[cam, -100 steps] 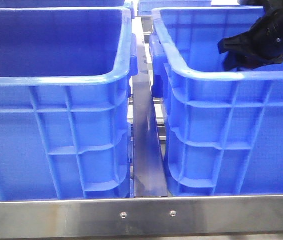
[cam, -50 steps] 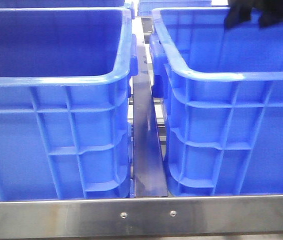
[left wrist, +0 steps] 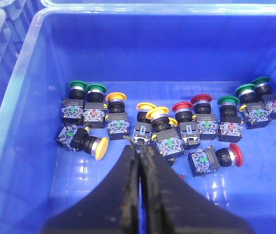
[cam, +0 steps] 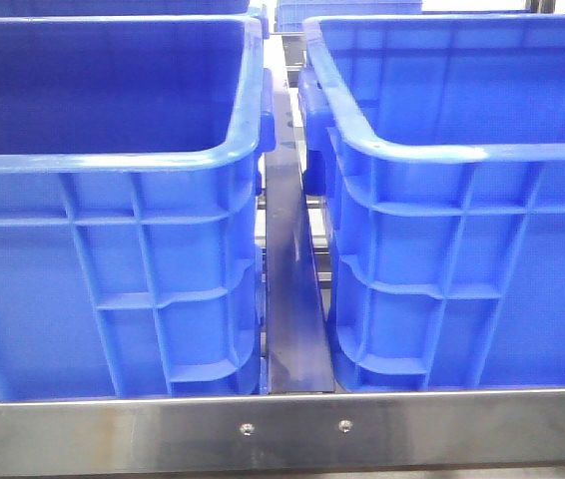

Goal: Pick red and yellow buttons and place in box

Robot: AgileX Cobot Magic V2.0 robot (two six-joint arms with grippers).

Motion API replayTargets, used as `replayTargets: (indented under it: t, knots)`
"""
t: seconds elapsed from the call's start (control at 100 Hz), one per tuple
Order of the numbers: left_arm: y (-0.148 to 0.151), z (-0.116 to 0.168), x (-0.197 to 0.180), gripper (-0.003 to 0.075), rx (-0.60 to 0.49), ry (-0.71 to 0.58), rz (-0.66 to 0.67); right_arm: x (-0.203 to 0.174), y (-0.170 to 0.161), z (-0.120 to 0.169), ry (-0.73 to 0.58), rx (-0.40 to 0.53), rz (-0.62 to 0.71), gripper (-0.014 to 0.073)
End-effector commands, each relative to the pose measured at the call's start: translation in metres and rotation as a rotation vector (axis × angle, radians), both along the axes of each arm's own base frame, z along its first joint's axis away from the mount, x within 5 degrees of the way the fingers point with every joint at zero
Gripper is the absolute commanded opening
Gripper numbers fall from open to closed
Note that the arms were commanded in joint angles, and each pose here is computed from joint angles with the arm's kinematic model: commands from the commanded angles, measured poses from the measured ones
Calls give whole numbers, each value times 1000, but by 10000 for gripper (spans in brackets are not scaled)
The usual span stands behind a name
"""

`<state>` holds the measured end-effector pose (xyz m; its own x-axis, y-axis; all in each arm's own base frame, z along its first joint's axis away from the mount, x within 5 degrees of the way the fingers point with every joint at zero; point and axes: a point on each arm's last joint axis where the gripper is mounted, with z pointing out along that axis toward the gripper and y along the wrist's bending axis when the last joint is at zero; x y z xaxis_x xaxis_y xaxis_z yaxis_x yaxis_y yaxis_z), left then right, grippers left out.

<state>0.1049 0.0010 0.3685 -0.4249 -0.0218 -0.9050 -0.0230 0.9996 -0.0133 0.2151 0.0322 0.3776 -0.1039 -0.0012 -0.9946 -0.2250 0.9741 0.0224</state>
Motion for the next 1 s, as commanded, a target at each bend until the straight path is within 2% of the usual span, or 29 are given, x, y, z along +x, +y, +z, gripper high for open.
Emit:
replayTargets:
  t: [0.0,0.17,0.41,0.53,0.58,0.65,0.8,0.85,0.9,0.99]
  knots:
    - [0,13,1,-19,-4,-88,-3,-27,-4,11,-77,6,-8,496]
    - [0,13,1,-19,-4,-88,-3,-56,-7,-6,-91,7,-22,340]
    - [0,13,1,-18,-4,-83,-3,-78,-13,-15,-133,11,-67,-94]
    - [0,11,2,2,-6,-65,-2,-78,-13,-14,-135,13,-66,-104]
    - [-1,10,2,45,-8,-53,-3,-78,-13,-14,-135,13,-66,-104]
    - [-1,9,4,152,-20,-40,-6,-78,-13,-14,-135,13,-66,-104]
    - [-4,6,12,526,-44,-18,-21,-78,-13,-14,-135,13,-66,-104]
    - [-4,5,17,615,-51,-3,-23,-78,-13,-14,-135,13,-66,-104]
    - [-5,3,24,662,-61,13,-25,-78,-13,-14,-135,13,-66,-104]
    - [-6,-2,39,672,-82,46,-30,-78,-13,-14,-135,13,-66,-104]
